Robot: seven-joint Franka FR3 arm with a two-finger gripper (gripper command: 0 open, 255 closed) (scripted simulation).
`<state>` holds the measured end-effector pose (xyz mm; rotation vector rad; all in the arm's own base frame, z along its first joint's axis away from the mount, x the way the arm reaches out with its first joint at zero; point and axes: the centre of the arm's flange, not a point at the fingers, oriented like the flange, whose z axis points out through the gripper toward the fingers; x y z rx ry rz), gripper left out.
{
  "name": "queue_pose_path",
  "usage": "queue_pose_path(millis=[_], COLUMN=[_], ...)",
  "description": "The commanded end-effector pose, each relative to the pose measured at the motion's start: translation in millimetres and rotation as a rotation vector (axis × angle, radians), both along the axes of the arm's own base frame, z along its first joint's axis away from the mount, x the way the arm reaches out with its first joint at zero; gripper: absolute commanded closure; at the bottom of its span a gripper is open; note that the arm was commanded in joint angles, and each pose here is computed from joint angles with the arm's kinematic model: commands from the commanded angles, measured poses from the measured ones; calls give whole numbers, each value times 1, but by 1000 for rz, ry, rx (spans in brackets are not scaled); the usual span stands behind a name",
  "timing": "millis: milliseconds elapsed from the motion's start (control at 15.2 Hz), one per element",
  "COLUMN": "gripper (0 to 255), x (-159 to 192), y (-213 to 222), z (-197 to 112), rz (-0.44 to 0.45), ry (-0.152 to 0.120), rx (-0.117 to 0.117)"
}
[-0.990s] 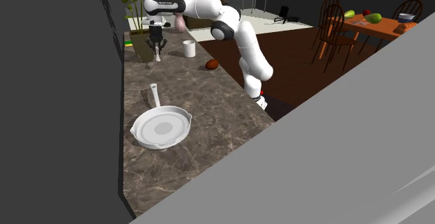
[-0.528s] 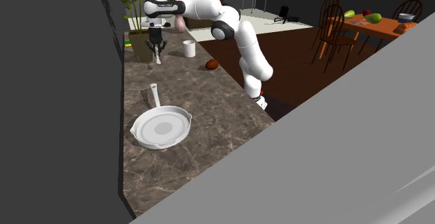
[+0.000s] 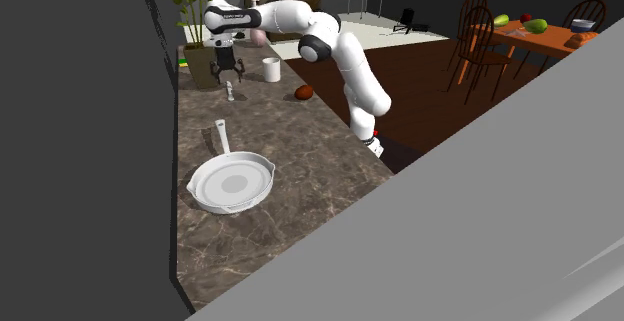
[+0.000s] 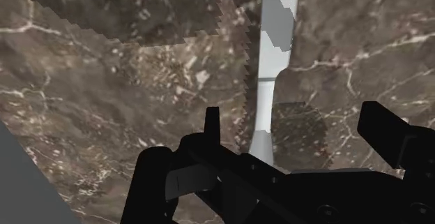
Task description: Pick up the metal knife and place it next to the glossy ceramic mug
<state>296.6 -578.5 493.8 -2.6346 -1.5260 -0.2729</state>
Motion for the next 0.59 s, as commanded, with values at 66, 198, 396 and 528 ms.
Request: queue_pose_path(millis=[66,198,396,528], gripper=[0,0,0,0], x=[0,0,0,0], y=[-4,-3,-4,-4], z=[29,29,29,29], rz=[2,2,2,2], ry=[5,5,5,5], rx=[6,6,6,6])
